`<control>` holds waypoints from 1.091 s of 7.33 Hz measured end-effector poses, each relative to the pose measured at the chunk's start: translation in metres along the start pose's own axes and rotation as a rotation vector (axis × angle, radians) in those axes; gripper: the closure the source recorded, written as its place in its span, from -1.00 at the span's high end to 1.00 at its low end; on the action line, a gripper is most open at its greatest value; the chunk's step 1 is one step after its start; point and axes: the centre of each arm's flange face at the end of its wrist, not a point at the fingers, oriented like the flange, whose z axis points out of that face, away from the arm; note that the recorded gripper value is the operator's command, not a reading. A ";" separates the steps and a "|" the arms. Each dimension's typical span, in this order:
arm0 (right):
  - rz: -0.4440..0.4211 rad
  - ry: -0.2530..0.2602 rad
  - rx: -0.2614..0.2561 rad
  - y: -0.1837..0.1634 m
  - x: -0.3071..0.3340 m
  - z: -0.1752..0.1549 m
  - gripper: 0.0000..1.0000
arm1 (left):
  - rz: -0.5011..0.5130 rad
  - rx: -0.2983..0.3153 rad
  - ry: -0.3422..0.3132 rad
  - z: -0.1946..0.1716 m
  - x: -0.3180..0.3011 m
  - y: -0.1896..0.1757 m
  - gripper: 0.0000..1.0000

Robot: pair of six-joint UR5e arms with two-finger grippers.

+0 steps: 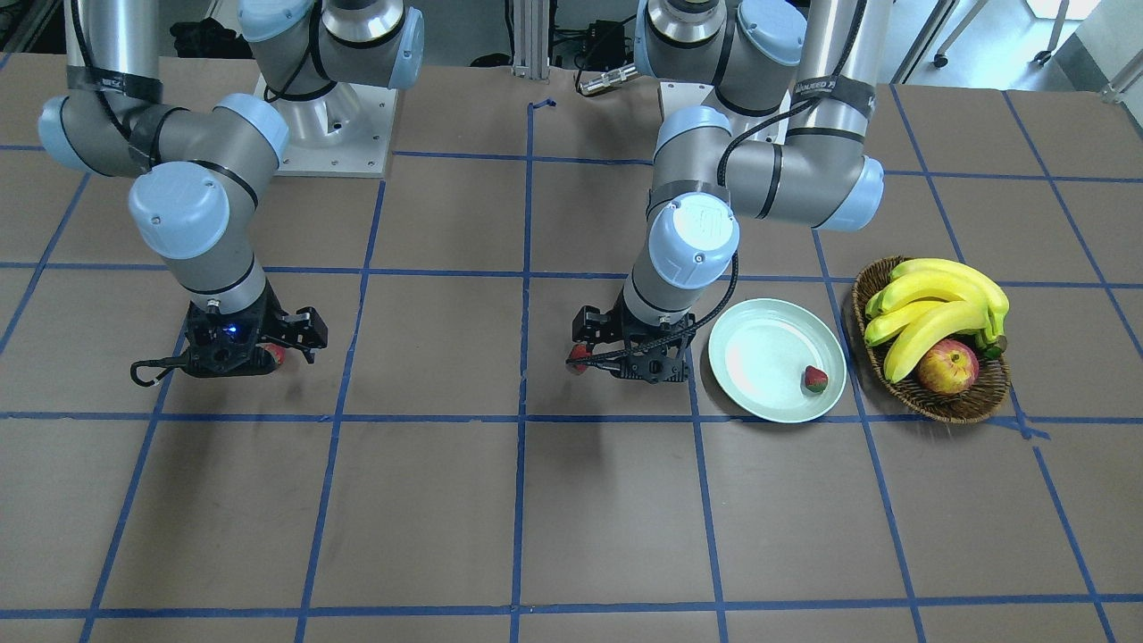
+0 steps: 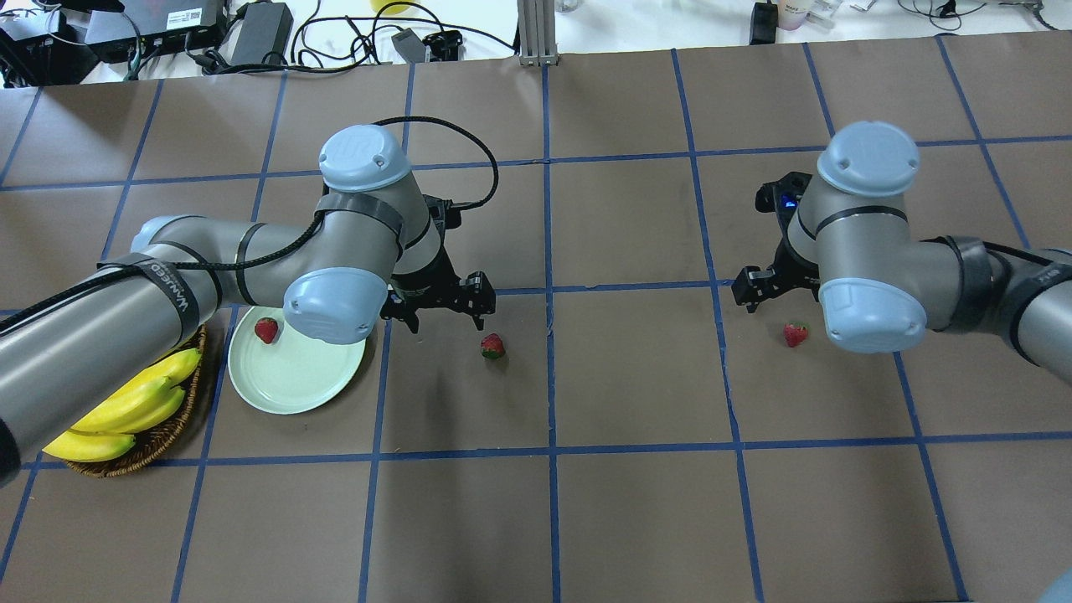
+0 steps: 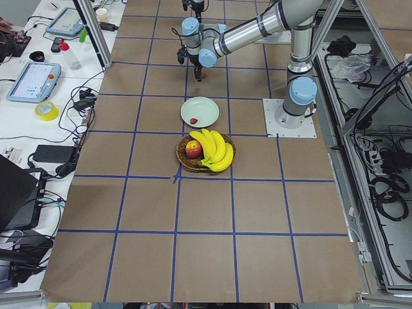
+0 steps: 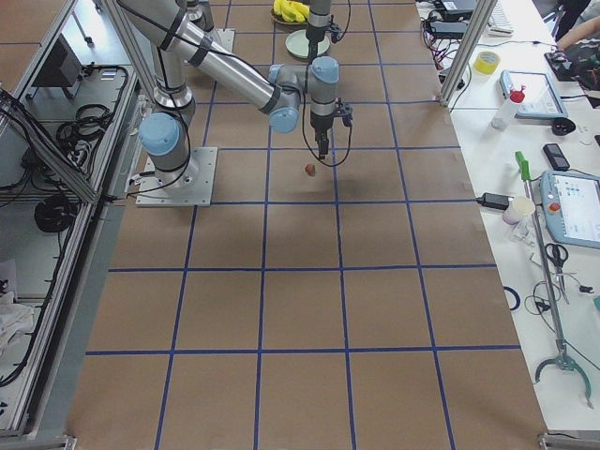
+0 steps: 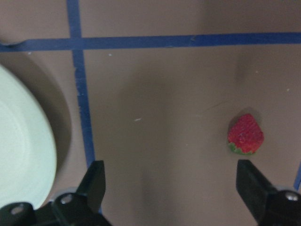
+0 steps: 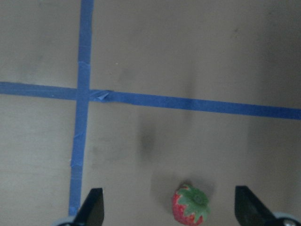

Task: Collect all strawberries into plate
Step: 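Grasp the last strawberry with the right gripper while the left grasps the midway one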

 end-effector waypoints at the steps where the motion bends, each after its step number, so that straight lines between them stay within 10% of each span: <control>1: -0.024 -0.033 0.012 0.005 0.009 0.009 0.82 | -0.015 -0.018 0.035 0.014 0.005 -0.002 0.74; 3: -0.056 -0.054 -0.007 0.019 0.011 0.026 0.62 | -0.065 -0.059 0.047 0.037 0.017 0.000 0.44; 4: -0.061 -0.048 -0.014 0.023 0.010 0.033 0.34 | -0.084 -0.062 0.043 0.044 0.025 0.001 -0.17; 6: -0.063 -0.032 -0.020 0.025 0.011 0.038 -0.82 | -0.140 -0.045 0.043 0.052 0.030 -0.002 -1.00; 8: -0.063 -0.022 -0.017 0.024 0.013 0.037 -1.00 | -0.220 -0.046 0.047 0.057 0.031 -0.004 -1.00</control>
